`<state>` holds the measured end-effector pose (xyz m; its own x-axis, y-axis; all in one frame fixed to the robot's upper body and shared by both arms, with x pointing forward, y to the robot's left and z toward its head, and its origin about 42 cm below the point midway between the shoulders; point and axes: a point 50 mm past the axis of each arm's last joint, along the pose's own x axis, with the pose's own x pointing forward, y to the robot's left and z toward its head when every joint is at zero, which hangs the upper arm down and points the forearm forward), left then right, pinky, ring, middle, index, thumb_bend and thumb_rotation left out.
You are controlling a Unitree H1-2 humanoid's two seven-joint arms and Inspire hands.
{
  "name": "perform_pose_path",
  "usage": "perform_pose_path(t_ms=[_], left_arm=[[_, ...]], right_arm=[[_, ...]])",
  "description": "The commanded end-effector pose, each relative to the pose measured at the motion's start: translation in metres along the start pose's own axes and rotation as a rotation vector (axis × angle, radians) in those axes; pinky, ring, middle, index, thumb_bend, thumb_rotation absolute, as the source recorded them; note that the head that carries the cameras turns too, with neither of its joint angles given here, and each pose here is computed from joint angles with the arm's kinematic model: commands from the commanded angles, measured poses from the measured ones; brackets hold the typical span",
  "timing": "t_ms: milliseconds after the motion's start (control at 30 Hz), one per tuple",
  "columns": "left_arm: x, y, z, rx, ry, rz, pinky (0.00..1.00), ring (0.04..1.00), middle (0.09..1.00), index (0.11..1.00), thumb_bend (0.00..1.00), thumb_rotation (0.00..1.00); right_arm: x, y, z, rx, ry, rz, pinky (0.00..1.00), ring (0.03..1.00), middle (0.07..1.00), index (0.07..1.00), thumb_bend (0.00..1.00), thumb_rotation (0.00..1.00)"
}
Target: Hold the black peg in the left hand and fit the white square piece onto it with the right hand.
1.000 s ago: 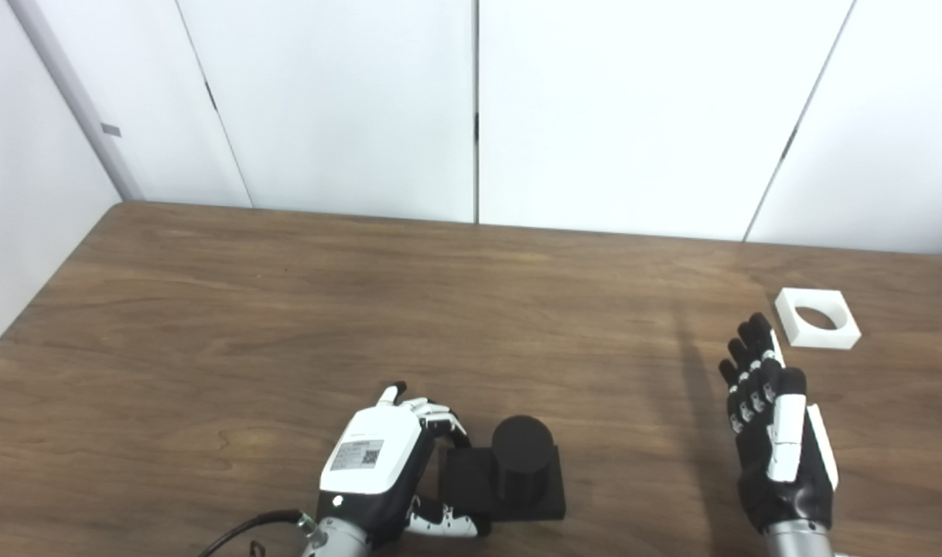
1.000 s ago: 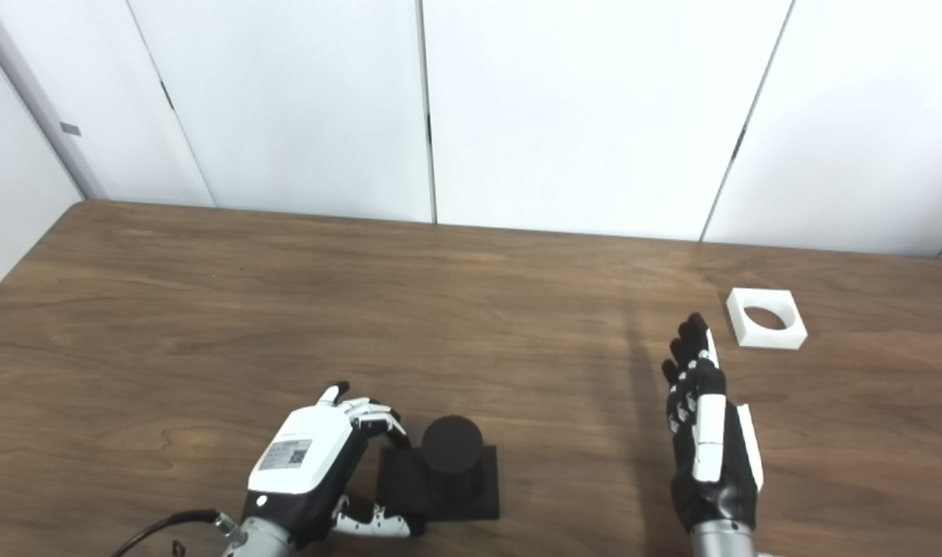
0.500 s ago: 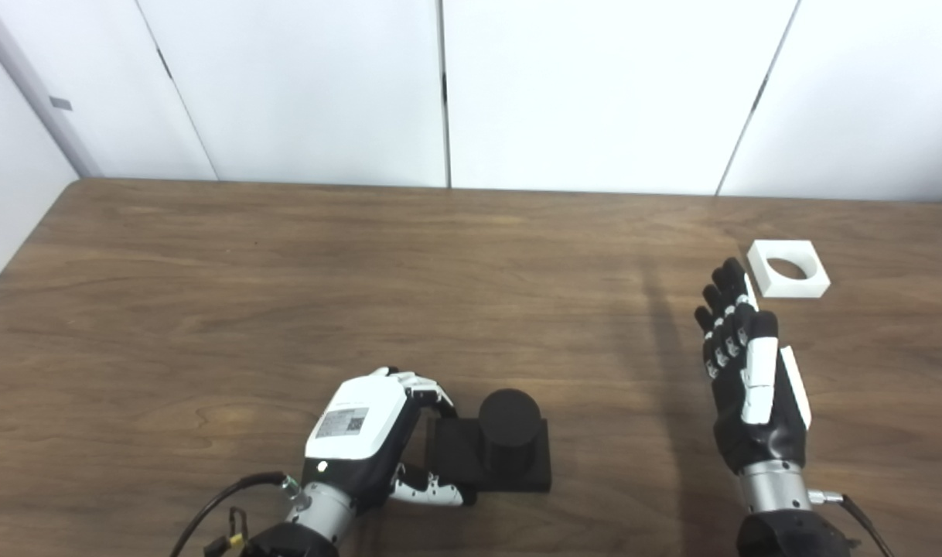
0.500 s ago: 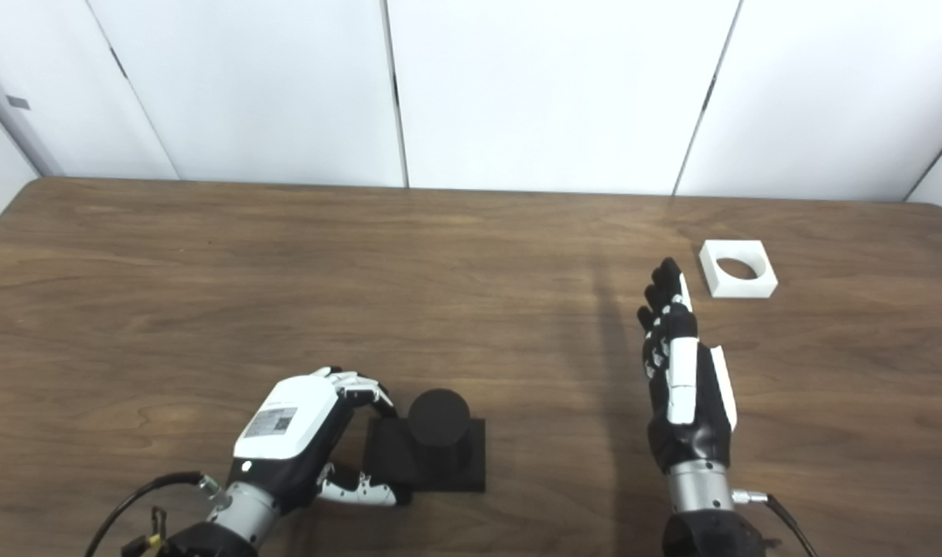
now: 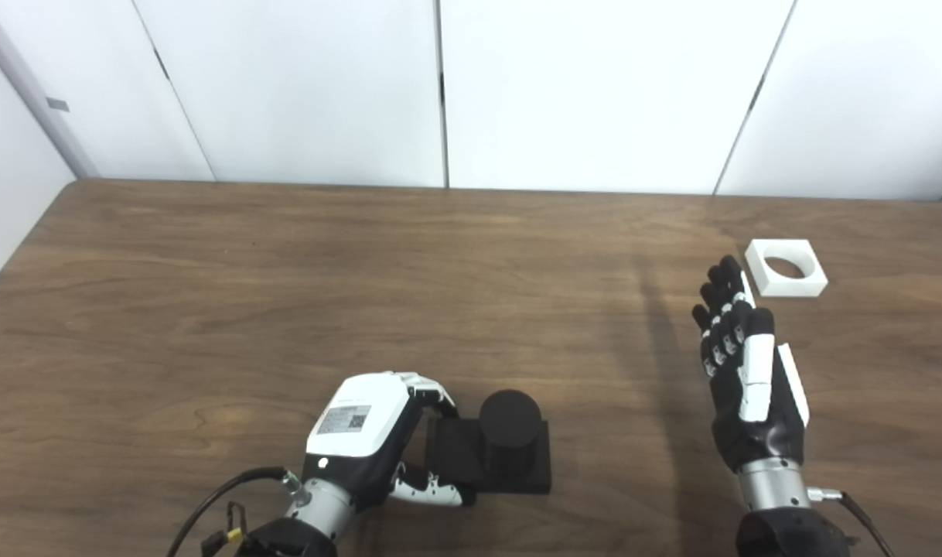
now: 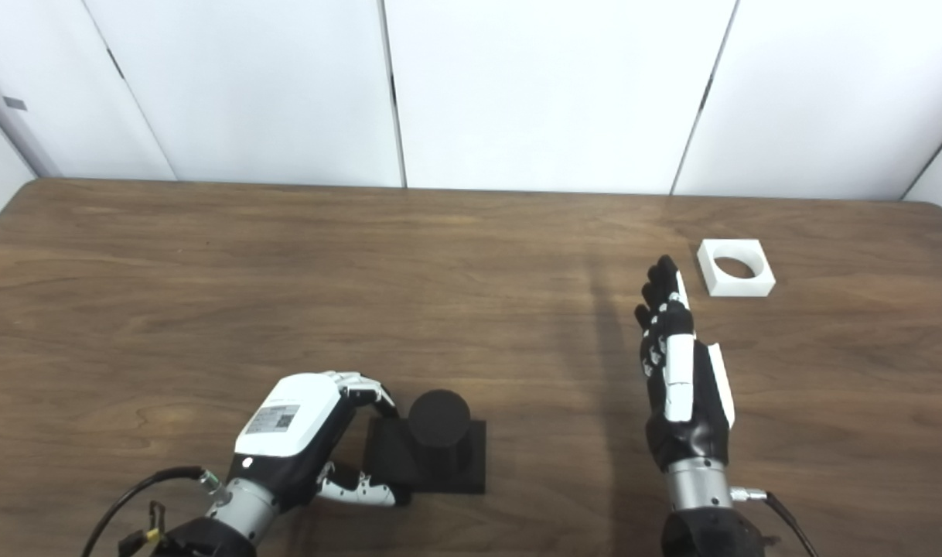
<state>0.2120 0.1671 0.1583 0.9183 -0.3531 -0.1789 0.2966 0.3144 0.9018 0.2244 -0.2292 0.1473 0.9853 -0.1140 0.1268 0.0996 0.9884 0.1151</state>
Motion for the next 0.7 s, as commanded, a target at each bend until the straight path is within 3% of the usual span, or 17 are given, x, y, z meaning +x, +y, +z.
perform_pose_path(t_ms=[0, 367, 667], left_arm=[[-0.007, -0.02, -0.006, -0.002, 0.02, -0.14, 0.88, 0.837, 0.766, 0.488, 0.52, 0.06], [-0.007, -0.021, -0.008, -0.023, 0.029, -0.122, 0.87, 0.84, 0.768, 0.488, 0.52, 0.06], [-0.007, -0.021, -0.01, -0.026, 0.033, -0.126, 0.86, 0.841, 0.772, 0.488, 0.52, 0.06]], right_arm=[[-0.034, -0.002, -0.005, 0.025, 0.047, -0.044, 1.0, 1.0, 0.997, 1.0, 0.66, 1.0], [-0.032, -0.003, 0.002, 0.025, 0.034, -0.044, 1.0, 1.0, 1.0, 1.0, 0.65, 1.0], [-0.017, -0.008, 0.03, 0.005, -0.001, -0.072, 1.0, 1.0, 1.0, 1.0, 0.66, 1.0]])
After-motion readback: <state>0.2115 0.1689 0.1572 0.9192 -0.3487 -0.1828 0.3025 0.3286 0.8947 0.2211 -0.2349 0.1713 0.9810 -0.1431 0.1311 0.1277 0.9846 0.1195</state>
